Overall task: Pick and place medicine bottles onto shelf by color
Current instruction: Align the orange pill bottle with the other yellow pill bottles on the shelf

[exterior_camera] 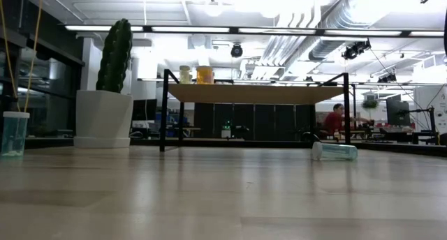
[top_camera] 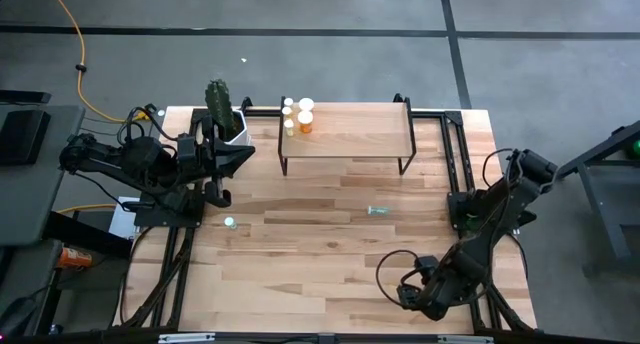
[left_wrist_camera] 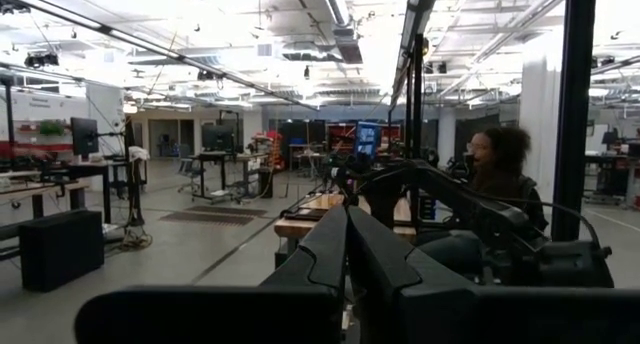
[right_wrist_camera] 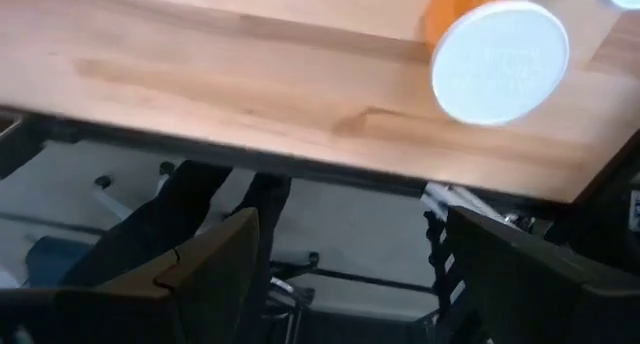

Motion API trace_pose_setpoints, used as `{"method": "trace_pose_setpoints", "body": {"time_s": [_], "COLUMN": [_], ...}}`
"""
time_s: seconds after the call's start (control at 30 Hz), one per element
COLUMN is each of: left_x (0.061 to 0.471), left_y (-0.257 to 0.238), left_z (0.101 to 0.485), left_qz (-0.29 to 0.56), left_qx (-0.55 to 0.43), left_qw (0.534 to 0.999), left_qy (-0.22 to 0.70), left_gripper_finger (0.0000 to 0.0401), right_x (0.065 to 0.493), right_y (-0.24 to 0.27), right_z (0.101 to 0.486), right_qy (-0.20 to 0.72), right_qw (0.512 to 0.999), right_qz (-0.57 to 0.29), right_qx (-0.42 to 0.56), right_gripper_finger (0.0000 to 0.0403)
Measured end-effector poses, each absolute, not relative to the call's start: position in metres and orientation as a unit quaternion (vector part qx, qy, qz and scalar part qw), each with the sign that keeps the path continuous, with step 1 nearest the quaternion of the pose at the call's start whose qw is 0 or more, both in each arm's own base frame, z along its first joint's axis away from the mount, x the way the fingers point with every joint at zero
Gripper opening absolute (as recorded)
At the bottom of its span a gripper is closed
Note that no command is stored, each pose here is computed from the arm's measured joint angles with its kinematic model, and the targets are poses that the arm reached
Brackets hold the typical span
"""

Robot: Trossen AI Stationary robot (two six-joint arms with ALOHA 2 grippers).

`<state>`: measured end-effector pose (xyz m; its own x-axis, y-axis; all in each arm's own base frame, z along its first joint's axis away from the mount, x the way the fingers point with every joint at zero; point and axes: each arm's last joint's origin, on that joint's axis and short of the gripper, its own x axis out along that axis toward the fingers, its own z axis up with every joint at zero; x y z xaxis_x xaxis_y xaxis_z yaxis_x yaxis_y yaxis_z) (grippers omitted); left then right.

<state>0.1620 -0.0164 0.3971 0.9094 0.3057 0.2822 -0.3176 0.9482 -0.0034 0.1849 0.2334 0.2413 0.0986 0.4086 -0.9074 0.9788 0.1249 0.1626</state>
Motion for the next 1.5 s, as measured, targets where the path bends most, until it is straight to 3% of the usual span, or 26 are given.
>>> {"method": "trace_pose_setpoints", "body": {"time_s": [0.37, 1.07, 1.5], "left_x": [0.162, 0.162, 0.162], "left_y": [-0.016, -0.016, -0.016], "left_z": [0.397, 0.397, 0.397], "left_qz": [0.16, 0.17, 0.174], "left_qx": [0.026, 0.022, 0.023], "left_qw": [0.977, 0.975, 0.975], "left_qy": [-0.14, -0.139, -0.139], "left_gripper_finger": [0.0003, 0.0003, 0.0003], "right_x": [0.179, 0.173, 0.181], "right_y": [0.223, 0.218, 0.222], "right_z": [0.221, 0.2, 0.181], "right_qy": [0.601, 0.615, 0.612], "right_qw": [0.453, 0.445, 0.443], "right_qz": [-0.418, -0.423, -0.445], "right_qx": [0.508, 0.495, 0.482], "right_gripper_finger": [0.0314, 0.0314, 0.026]}}
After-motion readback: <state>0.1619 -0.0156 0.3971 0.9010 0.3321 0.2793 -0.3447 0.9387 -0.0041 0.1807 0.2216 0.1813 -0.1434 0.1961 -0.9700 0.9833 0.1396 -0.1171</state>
